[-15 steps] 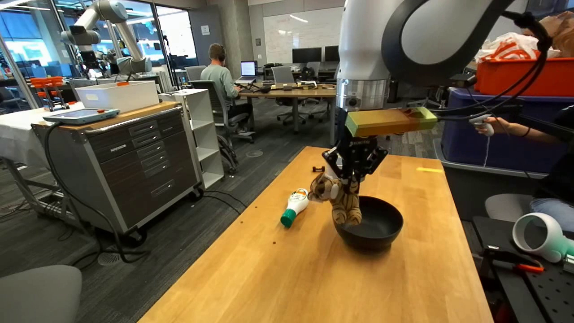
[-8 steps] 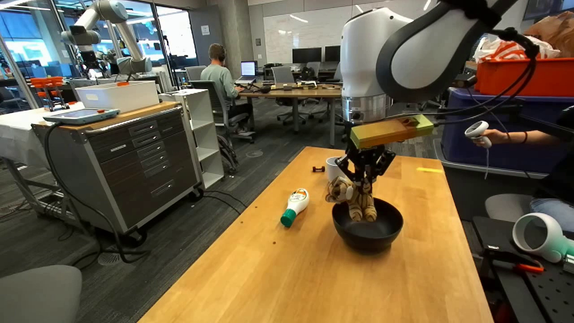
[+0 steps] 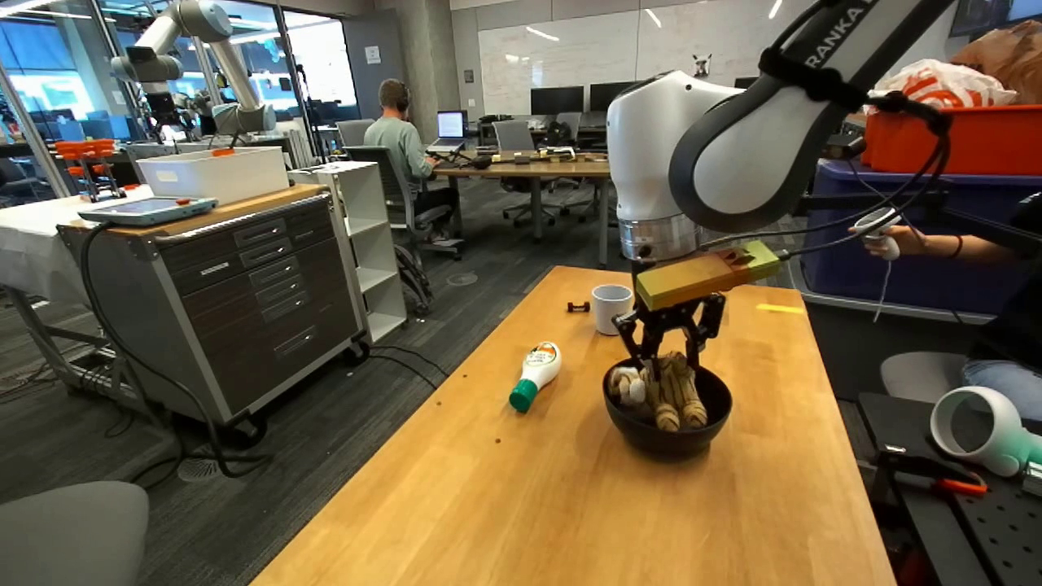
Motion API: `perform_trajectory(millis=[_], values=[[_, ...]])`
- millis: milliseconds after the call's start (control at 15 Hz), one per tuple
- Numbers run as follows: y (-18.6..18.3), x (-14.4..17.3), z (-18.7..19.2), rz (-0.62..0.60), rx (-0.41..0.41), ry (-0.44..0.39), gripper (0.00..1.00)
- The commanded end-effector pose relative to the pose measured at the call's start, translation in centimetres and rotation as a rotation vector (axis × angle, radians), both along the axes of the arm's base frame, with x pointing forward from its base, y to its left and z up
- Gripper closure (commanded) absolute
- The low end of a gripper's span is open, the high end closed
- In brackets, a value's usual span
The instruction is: Put the stuffed animal in the black bowl
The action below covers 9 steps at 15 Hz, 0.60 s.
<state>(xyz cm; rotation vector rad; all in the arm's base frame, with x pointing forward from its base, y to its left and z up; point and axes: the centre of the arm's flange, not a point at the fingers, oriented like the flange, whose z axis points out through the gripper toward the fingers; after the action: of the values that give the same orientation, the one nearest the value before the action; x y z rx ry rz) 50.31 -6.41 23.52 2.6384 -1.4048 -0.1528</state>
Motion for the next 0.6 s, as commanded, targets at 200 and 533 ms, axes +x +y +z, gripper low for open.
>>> perform_trajectory(millis=[200,533], values=[[3.8,0.4,3.8,0.059,0.054,-0.064,0.0],[8.4,-1.0,9.0,0.218,0.166,-0.157,0.0]])
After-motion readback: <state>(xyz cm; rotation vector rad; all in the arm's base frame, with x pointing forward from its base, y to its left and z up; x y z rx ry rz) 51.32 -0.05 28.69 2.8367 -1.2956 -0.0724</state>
